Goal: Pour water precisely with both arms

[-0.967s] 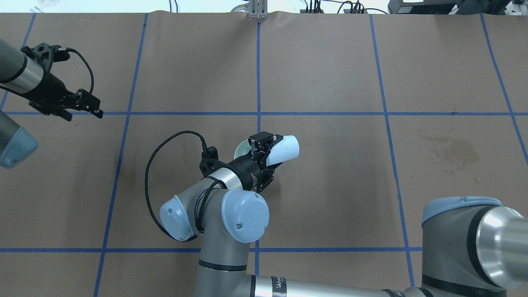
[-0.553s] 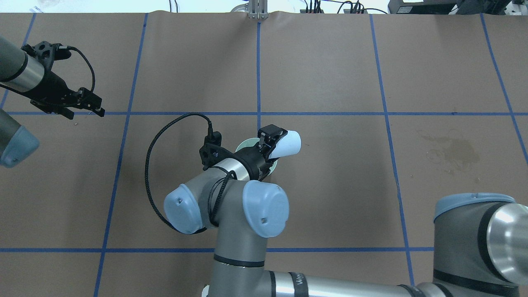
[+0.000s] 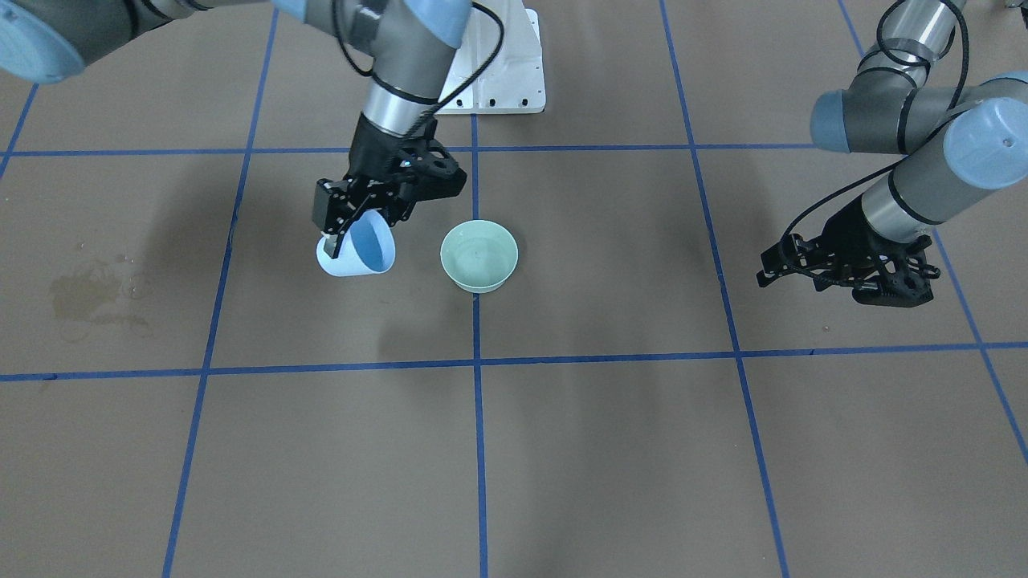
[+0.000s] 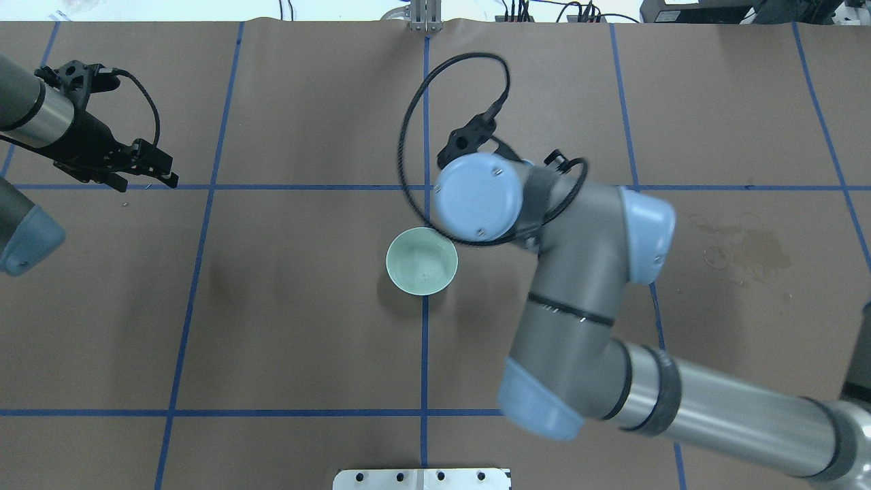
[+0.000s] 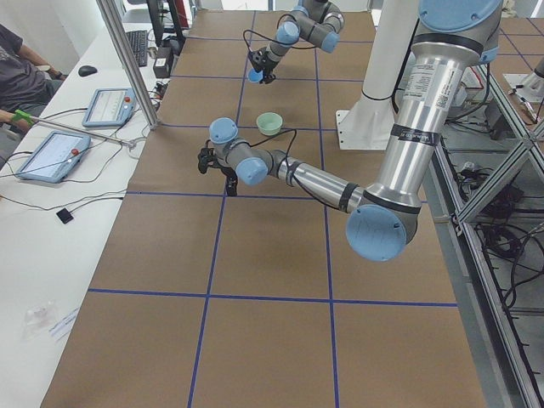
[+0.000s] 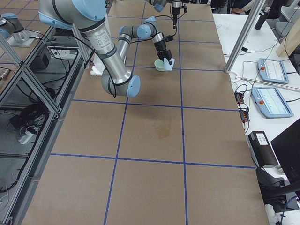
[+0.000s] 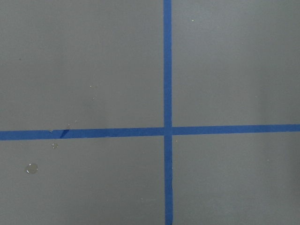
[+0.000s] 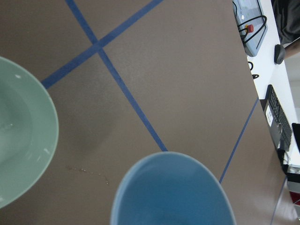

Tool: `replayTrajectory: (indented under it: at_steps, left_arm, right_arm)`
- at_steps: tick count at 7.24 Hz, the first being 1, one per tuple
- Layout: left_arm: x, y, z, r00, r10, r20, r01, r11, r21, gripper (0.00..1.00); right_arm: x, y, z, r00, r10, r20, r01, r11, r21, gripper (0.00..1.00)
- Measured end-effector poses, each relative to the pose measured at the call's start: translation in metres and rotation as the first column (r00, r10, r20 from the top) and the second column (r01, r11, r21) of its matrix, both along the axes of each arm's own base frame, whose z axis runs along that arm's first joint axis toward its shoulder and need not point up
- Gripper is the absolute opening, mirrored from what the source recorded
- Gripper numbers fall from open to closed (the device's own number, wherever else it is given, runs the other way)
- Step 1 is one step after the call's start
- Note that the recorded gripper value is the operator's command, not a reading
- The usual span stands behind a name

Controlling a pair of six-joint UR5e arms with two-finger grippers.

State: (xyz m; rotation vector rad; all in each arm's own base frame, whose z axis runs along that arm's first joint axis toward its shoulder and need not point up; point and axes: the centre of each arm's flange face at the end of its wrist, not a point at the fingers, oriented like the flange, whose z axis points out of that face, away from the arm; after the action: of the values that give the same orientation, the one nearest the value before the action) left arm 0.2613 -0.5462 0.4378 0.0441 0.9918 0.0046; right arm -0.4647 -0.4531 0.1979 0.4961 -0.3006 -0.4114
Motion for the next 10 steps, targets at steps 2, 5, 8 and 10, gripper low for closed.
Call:
replayTrajectory:
  at_steps: [2,5,8,10]
  left_arm:
    - [-0.002,0.002,-0.003,1.0,-0.002,-0.002,0.002,1.0,0.006,0.99]
    - [-0.007,0.008,-0.015,0.999,-0.03,-0.016,0.03,1.0,-0.007,0.99]
    - [-0.011,0.015,-0.011,0.999,-0.035,-0.013,0.035,0.999,-0.016,0.99]
    - [-0.011,0.016,-0.013,0.999,-0.035,-0.015,0.035,0.999,-0.013,0.99]
  right_arm:
    - [0.098,-0.057,0.076,0.973,0.057,0.224,-0.027,0.99,-0.138,0.28]
    - [0.225,-0.065,0.202,0.902,0.232,0.364,-0.124,0.947,-0.296,0.28]
    - [0.301,-0.017,0.312,0.826,0.346,0.446,-0.223,0.926,-0.305,0.28]
    - [0.32,0.006,0.36,0.742,0.433,0.512,-0.293,0.896,-0.334,0.33]
